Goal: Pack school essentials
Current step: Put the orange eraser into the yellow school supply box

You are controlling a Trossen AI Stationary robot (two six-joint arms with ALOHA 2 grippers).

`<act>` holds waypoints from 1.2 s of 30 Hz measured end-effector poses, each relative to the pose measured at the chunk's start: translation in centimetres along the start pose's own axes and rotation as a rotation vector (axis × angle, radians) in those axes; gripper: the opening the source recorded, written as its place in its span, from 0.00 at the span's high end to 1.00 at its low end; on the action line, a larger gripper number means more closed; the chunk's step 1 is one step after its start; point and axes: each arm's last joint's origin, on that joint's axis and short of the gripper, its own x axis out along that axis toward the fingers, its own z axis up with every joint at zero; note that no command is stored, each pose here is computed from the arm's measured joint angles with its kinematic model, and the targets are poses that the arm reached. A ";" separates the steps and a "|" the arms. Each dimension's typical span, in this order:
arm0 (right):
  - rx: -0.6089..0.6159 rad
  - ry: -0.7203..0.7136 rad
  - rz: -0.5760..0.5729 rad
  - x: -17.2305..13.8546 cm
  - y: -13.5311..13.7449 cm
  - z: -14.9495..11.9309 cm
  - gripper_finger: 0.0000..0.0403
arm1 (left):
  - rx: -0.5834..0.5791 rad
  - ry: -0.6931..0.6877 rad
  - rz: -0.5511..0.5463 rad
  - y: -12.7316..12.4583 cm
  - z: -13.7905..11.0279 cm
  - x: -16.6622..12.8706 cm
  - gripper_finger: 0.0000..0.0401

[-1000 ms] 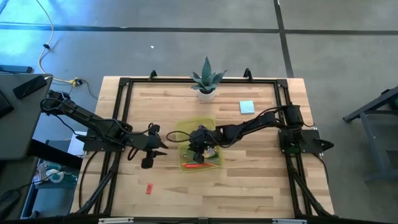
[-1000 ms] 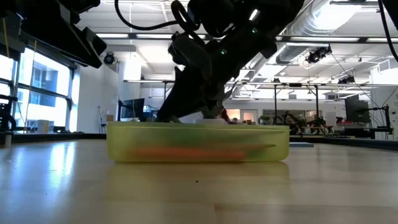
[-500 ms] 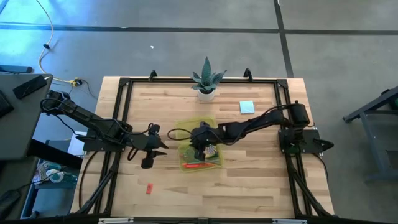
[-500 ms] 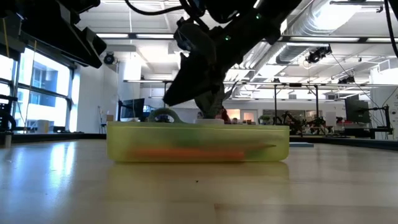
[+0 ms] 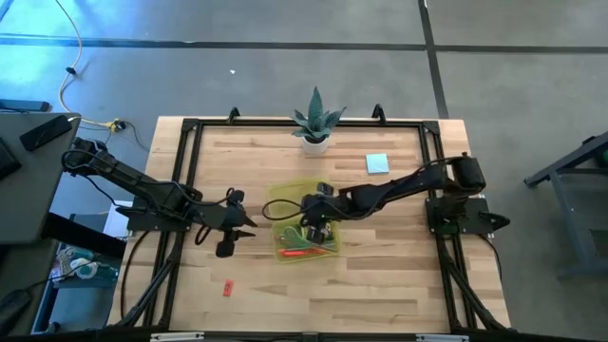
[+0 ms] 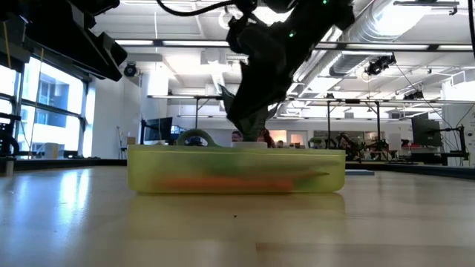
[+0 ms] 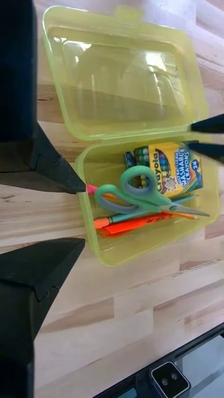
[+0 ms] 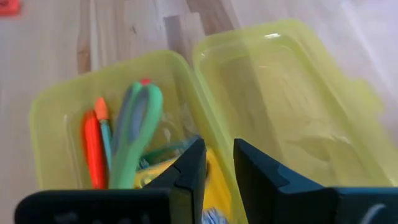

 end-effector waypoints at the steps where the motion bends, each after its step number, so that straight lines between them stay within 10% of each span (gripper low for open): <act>1: 0.001 -0.004 -0.004 -0.3 0.0 0.1 0.81 | 0.000 0.000 0.000 0.0 0.0 0.0 0.70; 9: 0.042 -0.041 -0.008 -3.3 -0.3 1.0 0.81 | 0.024 -0.001 0.003 0.0 0.0 0.0 0.70; 22: 0.102 -0.114 -0.012 -7.7 -0.7 2.0 0.81 | -0.269 0.002 0.055 0.2 -0.2 0.0 0.54; 36: 0.154 -0.141 0.017 -11.3 -0.9 2.1 0.81 | -0.370 -0.267 -0.111 -0.5 4.0 -1.2 0.53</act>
